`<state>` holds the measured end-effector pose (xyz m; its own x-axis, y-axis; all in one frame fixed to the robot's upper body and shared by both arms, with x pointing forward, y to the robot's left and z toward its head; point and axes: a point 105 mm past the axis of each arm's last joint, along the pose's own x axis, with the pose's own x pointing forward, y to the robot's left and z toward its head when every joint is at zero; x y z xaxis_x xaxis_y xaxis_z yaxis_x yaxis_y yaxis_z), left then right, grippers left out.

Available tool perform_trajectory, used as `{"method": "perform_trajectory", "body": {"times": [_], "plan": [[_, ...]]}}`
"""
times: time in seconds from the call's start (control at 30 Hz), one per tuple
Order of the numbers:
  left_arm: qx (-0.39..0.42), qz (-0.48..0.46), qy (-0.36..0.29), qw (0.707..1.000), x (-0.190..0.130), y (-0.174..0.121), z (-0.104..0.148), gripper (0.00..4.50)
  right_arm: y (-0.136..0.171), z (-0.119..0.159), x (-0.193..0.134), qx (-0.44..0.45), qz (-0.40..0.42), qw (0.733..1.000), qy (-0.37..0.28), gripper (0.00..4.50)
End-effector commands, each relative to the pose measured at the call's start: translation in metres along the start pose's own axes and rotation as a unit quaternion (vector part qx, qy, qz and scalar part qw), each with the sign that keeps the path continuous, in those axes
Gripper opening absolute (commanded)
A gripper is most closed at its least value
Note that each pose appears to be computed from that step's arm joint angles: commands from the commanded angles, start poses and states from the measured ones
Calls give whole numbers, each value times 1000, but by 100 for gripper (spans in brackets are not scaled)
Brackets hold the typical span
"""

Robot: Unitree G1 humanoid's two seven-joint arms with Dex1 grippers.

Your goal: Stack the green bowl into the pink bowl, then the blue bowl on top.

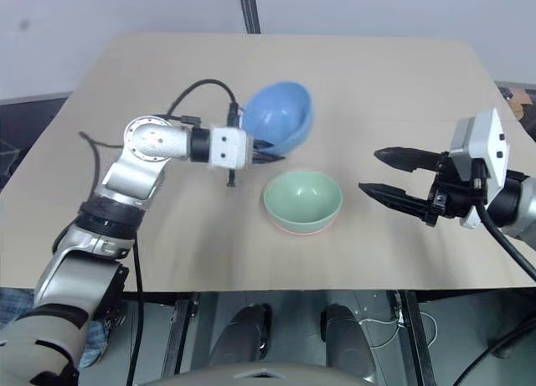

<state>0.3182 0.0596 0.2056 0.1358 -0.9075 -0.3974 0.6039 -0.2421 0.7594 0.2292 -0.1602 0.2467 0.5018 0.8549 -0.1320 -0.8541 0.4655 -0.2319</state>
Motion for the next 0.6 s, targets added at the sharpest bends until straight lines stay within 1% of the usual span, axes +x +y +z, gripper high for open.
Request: {"method": "perform_trajectory", "body": {"times": [0.03,0.17,0.2,0.3,0.33,0.37,0.53,0.6], "plan": [[65,-75,-63,993,1,-15,29,3,3,12,-4,-31,-3,999,-9,288],[58,-130,-83,986,1,-31,31,3,4,11,-5,-31,-5,999,-8,288],[56,-133,-91,985,1,-32,33,42,5,11,-5,-31,-5,999,-7,288],[62,-114,-102,986,0,-28,37,122,5,10,-6,-30,-5,1000,-4,288],[58,-108,-103,987,0,-26,37,172,5,10,-6,-30,-5,1000,-4,288],[52,-102,-104,988,-1,-24,37,201,5,10,-6,-30,-4,1000,-3,288],[1,-50,-124,991,-8,-6,40,201,4,8,-6,-28,0,1000,-2,288],[-39,-20,-137,990,-14,0,42,201,4,8,-6,-27,1,1000,-1,288]]}}
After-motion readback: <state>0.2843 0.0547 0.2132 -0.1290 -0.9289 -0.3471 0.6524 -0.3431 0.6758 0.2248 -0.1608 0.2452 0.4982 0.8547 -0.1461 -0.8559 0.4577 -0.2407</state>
